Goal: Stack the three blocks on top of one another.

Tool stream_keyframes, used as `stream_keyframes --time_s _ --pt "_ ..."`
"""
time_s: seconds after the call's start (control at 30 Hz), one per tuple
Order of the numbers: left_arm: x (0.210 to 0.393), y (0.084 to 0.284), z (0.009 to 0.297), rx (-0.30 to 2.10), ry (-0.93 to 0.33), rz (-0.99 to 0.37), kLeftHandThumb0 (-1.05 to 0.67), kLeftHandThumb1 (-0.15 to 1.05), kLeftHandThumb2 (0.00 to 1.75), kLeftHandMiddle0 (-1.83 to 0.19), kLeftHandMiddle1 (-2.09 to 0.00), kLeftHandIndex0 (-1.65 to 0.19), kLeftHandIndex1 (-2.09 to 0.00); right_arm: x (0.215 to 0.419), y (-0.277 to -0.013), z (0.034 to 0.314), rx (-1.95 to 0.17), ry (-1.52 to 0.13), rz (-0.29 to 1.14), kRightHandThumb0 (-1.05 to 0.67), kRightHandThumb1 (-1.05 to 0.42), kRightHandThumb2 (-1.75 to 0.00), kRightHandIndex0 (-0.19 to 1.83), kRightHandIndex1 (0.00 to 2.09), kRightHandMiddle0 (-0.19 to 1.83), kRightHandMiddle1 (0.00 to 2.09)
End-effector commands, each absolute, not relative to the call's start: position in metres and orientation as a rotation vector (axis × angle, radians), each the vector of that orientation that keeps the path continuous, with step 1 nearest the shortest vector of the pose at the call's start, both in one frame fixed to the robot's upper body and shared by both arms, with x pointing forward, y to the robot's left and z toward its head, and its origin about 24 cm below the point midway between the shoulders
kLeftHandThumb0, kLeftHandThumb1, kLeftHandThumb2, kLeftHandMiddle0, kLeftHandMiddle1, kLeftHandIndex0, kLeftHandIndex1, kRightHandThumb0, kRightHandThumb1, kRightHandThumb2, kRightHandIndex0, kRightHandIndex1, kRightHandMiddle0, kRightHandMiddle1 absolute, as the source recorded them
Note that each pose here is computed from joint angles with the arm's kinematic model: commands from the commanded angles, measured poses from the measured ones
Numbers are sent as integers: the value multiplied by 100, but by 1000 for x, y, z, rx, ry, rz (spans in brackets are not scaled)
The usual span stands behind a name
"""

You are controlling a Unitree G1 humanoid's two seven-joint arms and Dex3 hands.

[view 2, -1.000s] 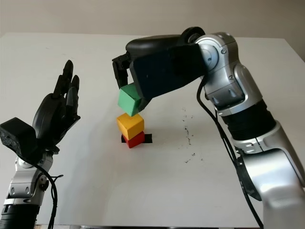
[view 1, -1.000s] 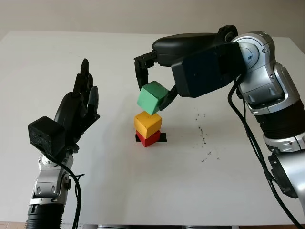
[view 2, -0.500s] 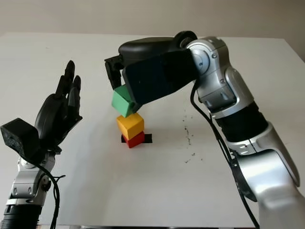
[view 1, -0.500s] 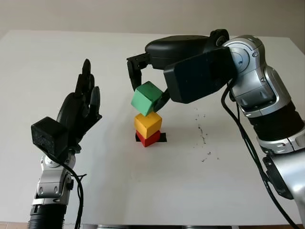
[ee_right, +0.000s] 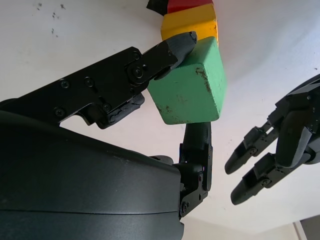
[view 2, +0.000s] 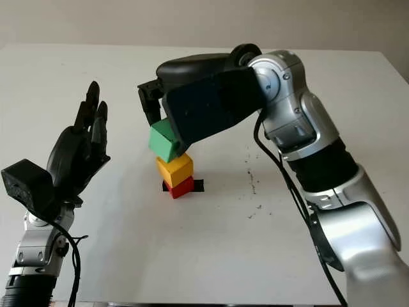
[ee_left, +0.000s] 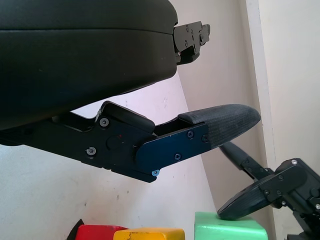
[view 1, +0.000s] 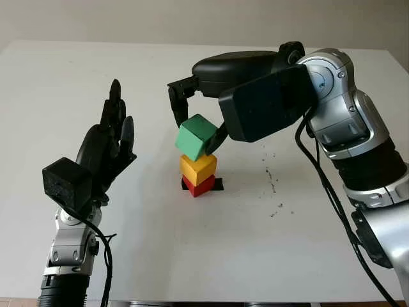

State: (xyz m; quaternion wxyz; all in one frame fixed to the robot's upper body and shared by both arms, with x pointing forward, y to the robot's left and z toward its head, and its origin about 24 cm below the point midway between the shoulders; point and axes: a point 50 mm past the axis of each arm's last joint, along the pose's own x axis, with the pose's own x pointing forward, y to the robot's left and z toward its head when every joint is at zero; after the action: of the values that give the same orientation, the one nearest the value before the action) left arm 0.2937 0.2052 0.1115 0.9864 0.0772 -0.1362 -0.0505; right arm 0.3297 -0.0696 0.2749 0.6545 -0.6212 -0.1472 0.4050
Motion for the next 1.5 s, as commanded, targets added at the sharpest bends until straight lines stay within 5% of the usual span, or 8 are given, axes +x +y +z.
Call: stream_keyframes --time_s 0.0,1.47 --pt "292 205 112 169 -279 -106 -85 105 77 19 0 19 0 327 -70 281 -1419 -349 909 -40 -94 -5 26 4 35 170" --pt "290 204 111 163 -277 -94 -85 105 75 19 0 19 0 332 -70 264 -1418 -308 943 -45 -94 -6 31 6 38 165"
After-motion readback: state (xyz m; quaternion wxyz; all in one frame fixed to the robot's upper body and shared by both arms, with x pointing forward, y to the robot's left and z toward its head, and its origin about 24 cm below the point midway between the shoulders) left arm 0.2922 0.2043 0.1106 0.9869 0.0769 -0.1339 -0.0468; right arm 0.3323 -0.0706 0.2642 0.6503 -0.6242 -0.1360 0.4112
